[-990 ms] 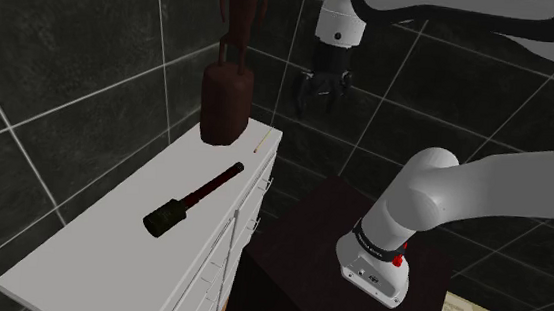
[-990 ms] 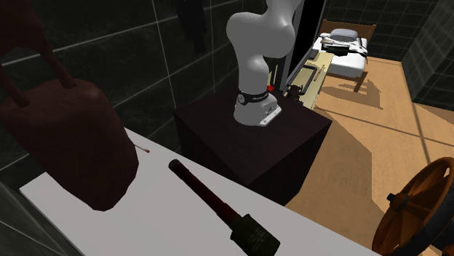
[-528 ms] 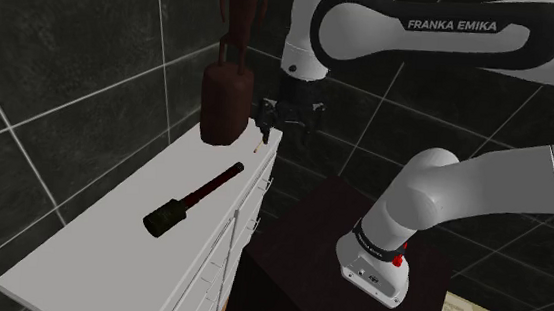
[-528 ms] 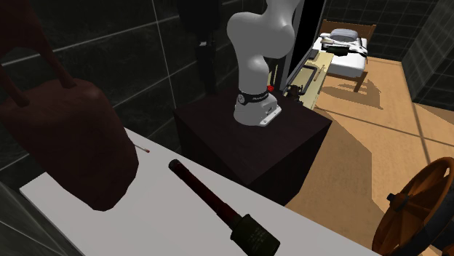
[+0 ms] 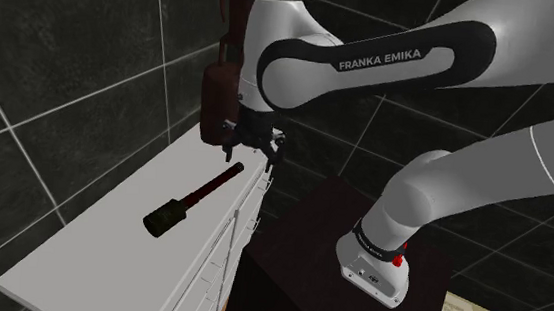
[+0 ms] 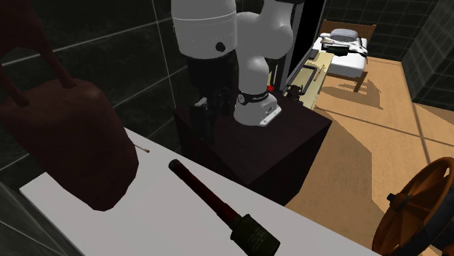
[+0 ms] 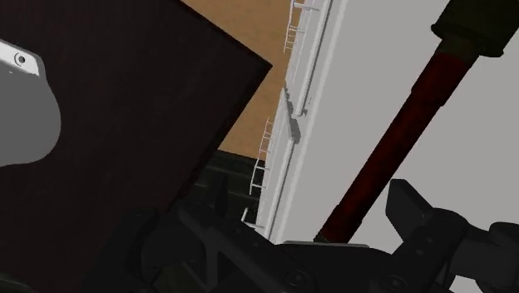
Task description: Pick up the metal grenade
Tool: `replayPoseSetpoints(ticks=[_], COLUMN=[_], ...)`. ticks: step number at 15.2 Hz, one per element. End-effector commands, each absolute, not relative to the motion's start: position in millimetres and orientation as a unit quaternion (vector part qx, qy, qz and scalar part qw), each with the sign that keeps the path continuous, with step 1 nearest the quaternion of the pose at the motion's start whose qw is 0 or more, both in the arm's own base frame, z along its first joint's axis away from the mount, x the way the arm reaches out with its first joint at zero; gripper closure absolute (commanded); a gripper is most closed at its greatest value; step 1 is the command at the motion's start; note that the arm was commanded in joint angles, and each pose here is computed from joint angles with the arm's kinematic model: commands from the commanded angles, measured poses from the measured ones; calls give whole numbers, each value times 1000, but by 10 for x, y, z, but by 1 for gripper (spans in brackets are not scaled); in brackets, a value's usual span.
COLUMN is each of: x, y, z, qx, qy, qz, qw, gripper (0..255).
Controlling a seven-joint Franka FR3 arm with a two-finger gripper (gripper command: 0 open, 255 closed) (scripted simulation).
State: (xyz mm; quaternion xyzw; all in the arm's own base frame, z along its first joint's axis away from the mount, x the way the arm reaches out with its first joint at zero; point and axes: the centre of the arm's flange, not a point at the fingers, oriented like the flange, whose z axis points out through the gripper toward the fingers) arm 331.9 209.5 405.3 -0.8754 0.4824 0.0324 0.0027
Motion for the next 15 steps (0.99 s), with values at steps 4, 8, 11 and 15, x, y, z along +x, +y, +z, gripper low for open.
replayPoseSetpoints(ticks=[4,8,11,15], x=[3671,4001,4005,4005], y=[2458,2677,2679,2679], z=[3632,3297,3188,2976], qx=[-811,-753,-753,-753], qy=[584,657,658,658], qz=[26,20,20,20], qw=[4,3,3,3], gripper=[0,0,0,0])
